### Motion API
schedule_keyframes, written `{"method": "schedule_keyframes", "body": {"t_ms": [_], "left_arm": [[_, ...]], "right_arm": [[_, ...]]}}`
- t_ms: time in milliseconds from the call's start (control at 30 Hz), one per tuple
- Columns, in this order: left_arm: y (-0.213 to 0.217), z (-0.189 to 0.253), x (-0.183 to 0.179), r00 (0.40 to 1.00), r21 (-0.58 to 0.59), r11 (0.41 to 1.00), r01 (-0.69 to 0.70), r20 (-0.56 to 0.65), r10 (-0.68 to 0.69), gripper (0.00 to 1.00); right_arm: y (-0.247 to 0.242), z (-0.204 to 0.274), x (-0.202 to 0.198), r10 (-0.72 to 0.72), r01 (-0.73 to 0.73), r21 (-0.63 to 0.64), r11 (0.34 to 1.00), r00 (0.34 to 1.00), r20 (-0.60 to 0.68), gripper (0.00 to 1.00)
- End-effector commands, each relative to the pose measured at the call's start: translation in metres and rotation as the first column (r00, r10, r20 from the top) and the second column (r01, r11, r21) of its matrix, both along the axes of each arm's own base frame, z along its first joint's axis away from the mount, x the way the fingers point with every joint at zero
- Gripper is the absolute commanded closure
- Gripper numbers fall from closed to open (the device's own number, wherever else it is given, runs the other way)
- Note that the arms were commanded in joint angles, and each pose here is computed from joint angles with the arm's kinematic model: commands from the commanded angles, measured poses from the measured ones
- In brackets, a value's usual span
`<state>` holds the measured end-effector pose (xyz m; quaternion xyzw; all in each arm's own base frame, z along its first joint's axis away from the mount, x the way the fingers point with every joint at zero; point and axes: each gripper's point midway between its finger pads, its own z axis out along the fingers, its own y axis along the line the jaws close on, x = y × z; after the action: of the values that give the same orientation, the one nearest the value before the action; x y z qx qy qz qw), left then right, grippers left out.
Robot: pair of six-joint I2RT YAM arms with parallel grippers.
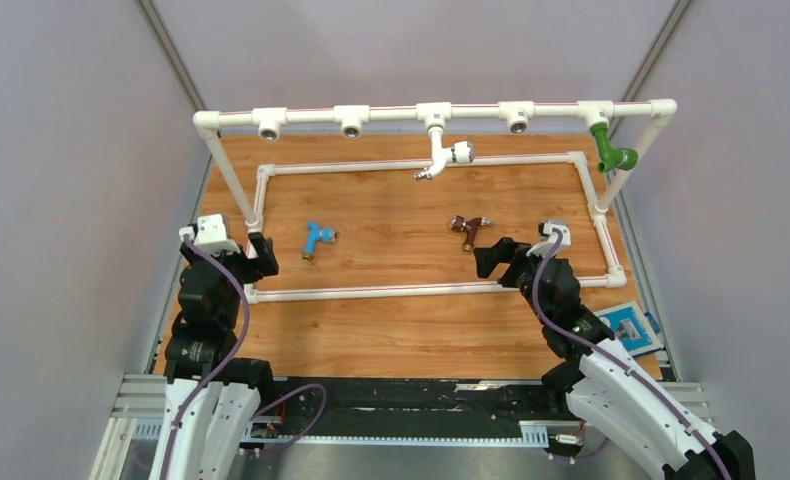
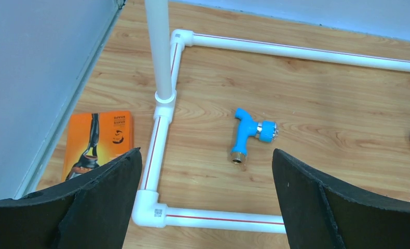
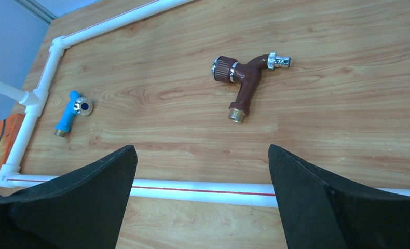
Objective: Install the water faucets
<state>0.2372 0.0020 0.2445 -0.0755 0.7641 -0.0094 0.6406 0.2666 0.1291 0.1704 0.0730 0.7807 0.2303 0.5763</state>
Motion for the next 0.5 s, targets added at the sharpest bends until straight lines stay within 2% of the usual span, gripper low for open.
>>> {"method": "schedule_keyframes", "body": {"t_ms": [0,133,367,467], "left_arm": [[-0.009,0.004,0.007,0.999,0.0,0.999,0.046,0.015,-0.046,0.0],[-0.017,-0.002,0.009,0.997,0.003,0.997,0.08,-0.004,-0.08,0.0],[-0.023,-0.008,0.011,0.994,0.009,0.994,0.109,-0.019,-0.109,0.0],[-0.025,-0.009,0.011,0.992,0.007,0.992,0.123,-0.017,-0.123,0.0]], "right_arm": [[0.005,0.017,0.007,0.006,-0.006,0.014,1.0,0.999,0.038,0.0],[0.001,0.006,0.008,-0.025,0.025,0.016,1.0,1.0,0.019,0.0],[0.022,-0.002,0.007,0.124,-0.122,-0.052,0.991,0.991,0.051,0.0],[0.029,-0.015,0.008,0.15,-0.15,-0.053,0.987,0.989,-0.007,0.0]]}}
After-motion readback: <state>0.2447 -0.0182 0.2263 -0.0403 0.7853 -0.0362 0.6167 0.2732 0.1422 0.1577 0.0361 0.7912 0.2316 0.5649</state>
